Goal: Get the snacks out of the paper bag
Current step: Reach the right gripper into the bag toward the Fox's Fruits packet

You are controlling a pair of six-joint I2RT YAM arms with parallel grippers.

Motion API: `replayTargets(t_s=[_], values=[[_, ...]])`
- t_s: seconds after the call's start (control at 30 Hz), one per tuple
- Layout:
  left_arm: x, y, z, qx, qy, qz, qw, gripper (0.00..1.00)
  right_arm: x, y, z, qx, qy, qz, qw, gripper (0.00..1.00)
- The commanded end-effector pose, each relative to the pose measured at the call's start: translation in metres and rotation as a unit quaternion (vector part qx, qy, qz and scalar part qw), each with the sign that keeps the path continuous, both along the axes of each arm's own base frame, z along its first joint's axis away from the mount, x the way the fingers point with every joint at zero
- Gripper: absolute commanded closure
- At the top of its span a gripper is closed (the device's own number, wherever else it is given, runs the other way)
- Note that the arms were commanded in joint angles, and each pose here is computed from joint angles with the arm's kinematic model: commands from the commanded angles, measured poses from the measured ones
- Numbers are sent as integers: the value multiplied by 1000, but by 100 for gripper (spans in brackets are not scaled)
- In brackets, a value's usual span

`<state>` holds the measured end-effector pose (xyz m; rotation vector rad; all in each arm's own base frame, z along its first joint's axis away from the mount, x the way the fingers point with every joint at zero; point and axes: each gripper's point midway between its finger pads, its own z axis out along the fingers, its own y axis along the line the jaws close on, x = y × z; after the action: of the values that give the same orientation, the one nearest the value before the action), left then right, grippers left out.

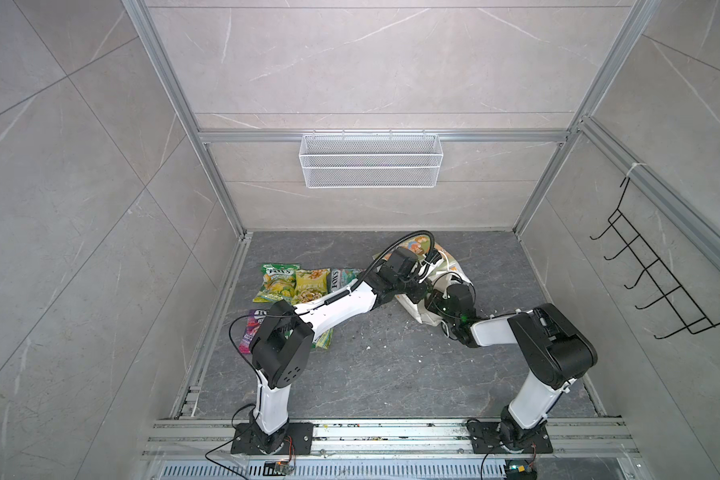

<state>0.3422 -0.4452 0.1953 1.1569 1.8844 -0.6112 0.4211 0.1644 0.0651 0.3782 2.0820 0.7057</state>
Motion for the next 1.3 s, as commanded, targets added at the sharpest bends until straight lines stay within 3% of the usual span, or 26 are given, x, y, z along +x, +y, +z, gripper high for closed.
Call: replayTargets(t_s=[0.0, 0.17, 0.4, 0.7, 0.87, 1.0, 1.27], values=[[-3, -20, 34, -40, -30, -25, 998, 100, 18, 14, 18, 59, -21, 3, 998, 63], [-4, -25, 38, -45, -34, -31, 998, 100, 32, 15, -1, 95, 22, -42, 994, 59], [-3, -29, 42, -47, -42, -34, 997, 100, 43, 20, -18, 98, 46, -64, 992, 53], [0, -28, 36, -37, -41, -26, 998, 100, 10, -15, -31, 55, 119, -146, 981, 45], [2, -29, 35, -34, -40, -26, 998, 100, 5, 0, -12, 64, 108, -98, 987, 44], [5, -27, 33, -23, -41, -17, 999, 100, -15, 0, 22, 9, 78, -59, 995, 43], [7, -27, 30, -30, -42, -11, 999, 100, -45, -29, 32, -19, 74, -82, 994, 40]])
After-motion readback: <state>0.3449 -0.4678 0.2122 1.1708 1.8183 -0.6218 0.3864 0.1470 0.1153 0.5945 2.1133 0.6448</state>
